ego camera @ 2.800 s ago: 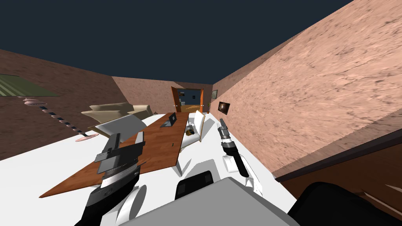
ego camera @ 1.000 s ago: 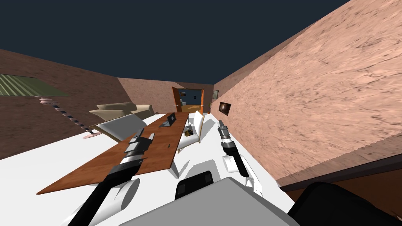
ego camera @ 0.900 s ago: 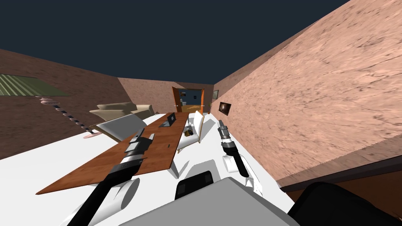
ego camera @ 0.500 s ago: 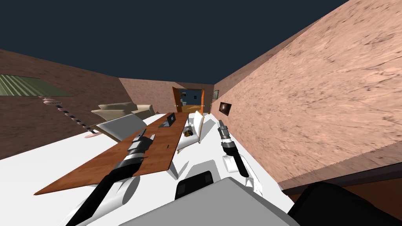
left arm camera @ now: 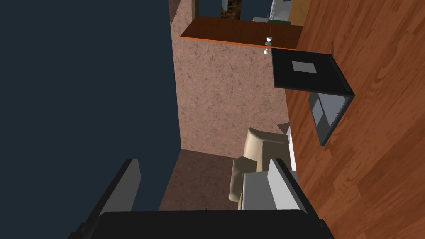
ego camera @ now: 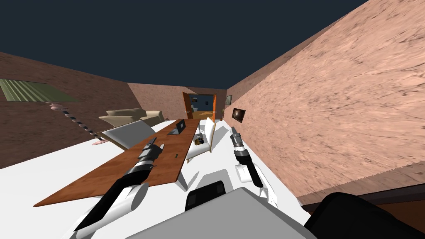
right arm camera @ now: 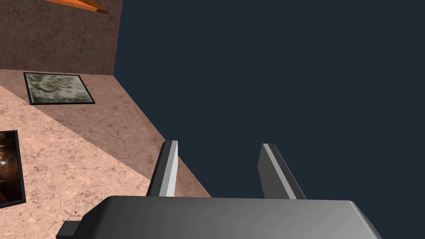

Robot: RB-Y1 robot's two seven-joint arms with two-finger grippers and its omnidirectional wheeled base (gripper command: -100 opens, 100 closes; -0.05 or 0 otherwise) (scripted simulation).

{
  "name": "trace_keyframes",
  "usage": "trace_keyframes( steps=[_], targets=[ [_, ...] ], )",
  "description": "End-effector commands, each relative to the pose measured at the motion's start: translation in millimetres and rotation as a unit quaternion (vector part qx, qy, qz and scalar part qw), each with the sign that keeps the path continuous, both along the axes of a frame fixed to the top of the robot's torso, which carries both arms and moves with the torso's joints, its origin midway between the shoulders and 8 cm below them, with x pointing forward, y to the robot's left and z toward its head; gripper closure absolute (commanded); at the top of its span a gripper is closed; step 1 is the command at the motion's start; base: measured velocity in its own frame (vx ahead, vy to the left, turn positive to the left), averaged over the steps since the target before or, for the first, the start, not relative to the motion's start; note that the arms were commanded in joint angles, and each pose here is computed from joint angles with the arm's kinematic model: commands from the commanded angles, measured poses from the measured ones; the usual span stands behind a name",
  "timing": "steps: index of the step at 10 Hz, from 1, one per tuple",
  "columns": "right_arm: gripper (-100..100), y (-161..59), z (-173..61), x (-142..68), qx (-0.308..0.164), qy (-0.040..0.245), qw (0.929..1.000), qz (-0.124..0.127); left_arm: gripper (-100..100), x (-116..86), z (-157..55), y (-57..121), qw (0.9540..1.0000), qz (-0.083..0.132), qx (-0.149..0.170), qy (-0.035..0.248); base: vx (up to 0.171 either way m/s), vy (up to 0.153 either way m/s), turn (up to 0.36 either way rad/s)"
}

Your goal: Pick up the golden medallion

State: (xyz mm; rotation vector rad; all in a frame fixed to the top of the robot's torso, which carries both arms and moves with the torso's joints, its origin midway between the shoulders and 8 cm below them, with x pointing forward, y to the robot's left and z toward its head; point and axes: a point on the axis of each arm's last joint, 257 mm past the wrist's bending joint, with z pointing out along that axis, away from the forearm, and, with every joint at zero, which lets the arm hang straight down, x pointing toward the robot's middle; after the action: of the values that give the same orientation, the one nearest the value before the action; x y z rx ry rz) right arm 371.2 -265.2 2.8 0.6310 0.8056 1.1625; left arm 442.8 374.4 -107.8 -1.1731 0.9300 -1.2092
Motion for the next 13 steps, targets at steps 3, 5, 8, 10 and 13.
trace_keyframes(
  steps=[3,5,8,10,13],
  targets=[
    [0,0.0,0.0,0.0,0.0,0.0,1.0,0.0,-100,5.0,-26.3,10.4,0.999,0.009,-0.011,0.043,0.043,-0.029,0.023],
    [0,0.0,0.0,0.0,0.0,0.0,1.0,0.0,-100,7.2,-42.8,16.4,0.9974,0.015,-0.017,0.069,0.045,-0.031,0.025],
    [0,0.0,0.0,0.0,0.0,0.0,1.0,0.0,-100,8.1,-78.7,28.3,0.9916,0.027,-0.027,0.124,0.066,-0.036,0.037],
    [0,0.0,0.0,0.0,0.0,0.0,1.0,0.0,-100,4.2,-114.4,39.4,0.9832,0.039,-0.034,0.175,0.097,-0.048,0.051],
    [0,0.0,0.0,0.0,0.0,0.0,1.0,0.0,-100,-5.8,-156.7,48.9,0.9697,0.051,-0.042,0.235,0.103,-0.025,0.043]
  ],
)
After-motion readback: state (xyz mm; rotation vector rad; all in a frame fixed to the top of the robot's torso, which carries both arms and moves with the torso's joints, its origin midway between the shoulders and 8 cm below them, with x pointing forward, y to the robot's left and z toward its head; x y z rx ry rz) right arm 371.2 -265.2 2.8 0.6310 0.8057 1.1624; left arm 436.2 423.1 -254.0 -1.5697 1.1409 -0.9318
